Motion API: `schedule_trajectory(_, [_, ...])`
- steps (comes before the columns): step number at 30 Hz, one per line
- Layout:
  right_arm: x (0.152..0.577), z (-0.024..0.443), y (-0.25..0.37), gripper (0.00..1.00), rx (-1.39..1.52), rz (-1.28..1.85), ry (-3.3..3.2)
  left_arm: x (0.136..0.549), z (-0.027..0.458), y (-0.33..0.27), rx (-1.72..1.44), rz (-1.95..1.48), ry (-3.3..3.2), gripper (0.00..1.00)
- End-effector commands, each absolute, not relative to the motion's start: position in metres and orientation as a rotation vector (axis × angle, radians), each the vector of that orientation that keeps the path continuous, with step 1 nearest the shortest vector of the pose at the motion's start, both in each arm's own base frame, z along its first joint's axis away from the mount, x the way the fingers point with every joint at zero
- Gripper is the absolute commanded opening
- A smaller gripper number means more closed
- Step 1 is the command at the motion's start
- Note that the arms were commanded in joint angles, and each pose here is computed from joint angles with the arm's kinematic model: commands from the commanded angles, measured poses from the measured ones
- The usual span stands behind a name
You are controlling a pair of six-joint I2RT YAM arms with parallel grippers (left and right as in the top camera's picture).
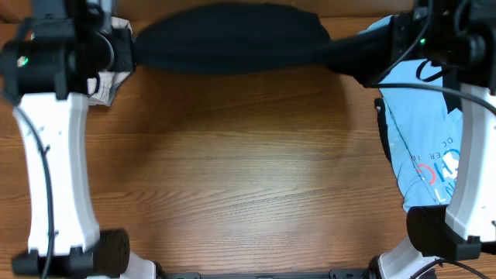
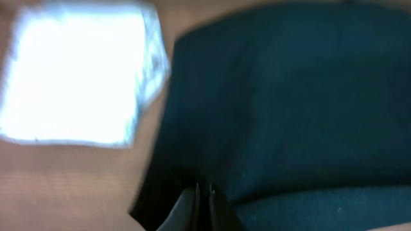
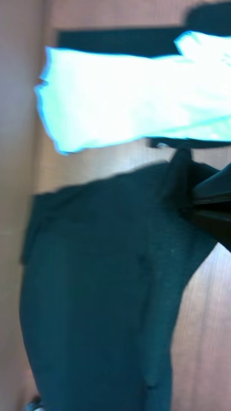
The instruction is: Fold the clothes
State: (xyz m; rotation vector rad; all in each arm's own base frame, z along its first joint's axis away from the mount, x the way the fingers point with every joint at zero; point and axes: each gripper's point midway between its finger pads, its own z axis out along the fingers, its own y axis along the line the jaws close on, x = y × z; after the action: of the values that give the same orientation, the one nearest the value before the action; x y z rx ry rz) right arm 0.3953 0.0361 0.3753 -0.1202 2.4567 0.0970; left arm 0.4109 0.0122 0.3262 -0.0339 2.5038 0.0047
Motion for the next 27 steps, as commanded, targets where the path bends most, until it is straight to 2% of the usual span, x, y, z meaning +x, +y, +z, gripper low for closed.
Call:
schedule_trajectory(1, [0.386,0.372,0.033,0.04,-0.039,0.126,2.489,0.406,0.291,0.008,-0.045,-0.047,2.639,0.04])
schedule_trajectory(7, [0.356,0.374,0.033,0.04,0.065,0.174,2.533,0.370,0.277,0.000,-0.065,-0.107,2.789,0.04])
schedule_trajectory(10, [0.323,0.383,0.032,0.04,0.119,0.198,2.515,0.337,0.272,0.002,-0.090,-0.089,2.909,0.04])
schedule_trajectory(14, [0.280,0.380,0.029,0.04,0.124,0.198,2.516,0.322,0.278,0.003,-0.166,-0.085,2.898,0.04])
schedule_trajectory(22, [0.187,0.356,0.025,0.04,0.261,0.248,2.494,0.258,0.285,0.007,-0.357,-0.053,2.857,0.04])
schedule_trajectory(27, [0.154,0.332,0.033,0.04,0.334,0.351,2.511,0.221,0.275,0.006,-0.529,-0.073,2.831,0.04])
